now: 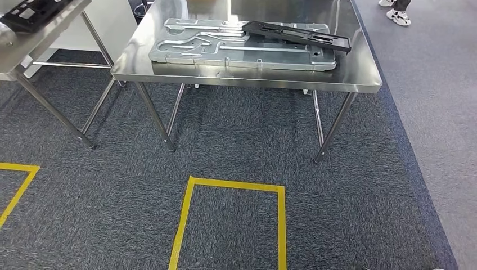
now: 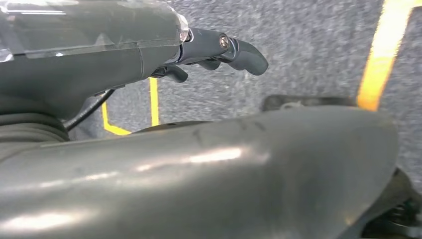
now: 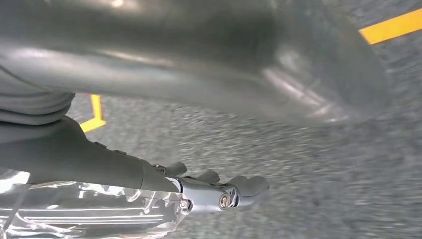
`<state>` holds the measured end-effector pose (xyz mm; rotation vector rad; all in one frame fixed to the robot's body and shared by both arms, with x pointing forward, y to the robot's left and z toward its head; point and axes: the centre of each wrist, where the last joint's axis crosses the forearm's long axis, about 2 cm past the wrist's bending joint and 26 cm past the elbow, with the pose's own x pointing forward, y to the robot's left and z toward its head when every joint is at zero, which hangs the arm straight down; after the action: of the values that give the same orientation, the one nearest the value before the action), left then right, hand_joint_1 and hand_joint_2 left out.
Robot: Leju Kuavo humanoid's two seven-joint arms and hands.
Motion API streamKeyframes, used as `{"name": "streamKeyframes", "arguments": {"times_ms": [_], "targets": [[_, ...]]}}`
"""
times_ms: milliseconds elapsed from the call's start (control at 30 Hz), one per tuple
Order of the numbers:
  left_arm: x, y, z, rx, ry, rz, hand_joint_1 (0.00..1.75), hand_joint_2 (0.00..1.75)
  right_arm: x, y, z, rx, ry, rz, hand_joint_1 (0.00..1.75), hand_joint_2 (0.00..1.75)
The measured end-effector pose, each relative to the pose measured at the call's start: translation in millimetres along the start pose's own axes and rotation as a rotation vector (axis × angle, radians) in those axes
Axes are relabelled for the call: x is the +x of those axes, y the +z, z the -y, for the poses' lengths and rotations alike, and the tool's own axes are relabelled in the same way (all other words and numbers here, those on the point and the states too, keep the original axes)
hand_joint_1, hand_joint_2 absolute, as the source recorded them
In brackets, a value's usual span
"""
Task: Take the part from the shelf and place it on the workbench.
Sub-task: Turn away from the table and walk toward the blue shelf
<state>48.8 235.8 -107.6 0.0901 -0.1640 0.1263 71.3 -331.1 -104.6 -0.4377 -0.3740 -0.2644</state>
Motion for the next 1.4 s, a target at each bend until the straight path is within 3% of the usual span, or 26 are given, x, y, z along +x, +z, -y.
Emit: {"name": "streamKeyframes", "arguments": {"times_ms": [100,300,567,700,933,1067,1100,1233,1400], "targets": [[0,0,-1,-0.003,-0.006,-0.005,0.0,0.0,-5,1,1,0.006,0.001,-0.047,0.0,1.75],[6,-1,-3,-0.005,-0.022,-0.04,0.0,0.0,-10,3,-1,0.02,0.004,-0.16,0.0,1.75],[5,-1,-4,-0.017,-0.023,-0.069,0.0,0.0,-14,4,0,0.019,0.007,-0.187,0.0,1.75],[4,-1,-4,-0.026,-0.022,-0.072,0.0,1.75,-14,4,0,0.021,0.01,-0.193,0.0,1.75],[2,-2,-7,-0.039,-0.043,-0.075,0.0,1.75,-18,5,0,0.002,0.0,-0.235,0.0,1.75],[-1,-2,-8,-0.039,-0.035,-0.07,0.0,0.0,-19,5,0,0.001,0.006,-0.237,0.0,1.75],[-1,-2,-8,-0.038,-0.032,-0.064,0.0,0.0,-20,5,0,0.004,0.006,-0.238,0.0,1.75],[0,-2,-9,-0.03,-0.018,-0.036,0.0,0.0,-20,6,-2,0.032,0.003,-0.228,0.0,0.0],[0,-2,-9,-0.022,-0.016,-0.01,0.0,0.0,-20,7,-5,0.07,0.005,-0.211,0.0,0.0]]}}
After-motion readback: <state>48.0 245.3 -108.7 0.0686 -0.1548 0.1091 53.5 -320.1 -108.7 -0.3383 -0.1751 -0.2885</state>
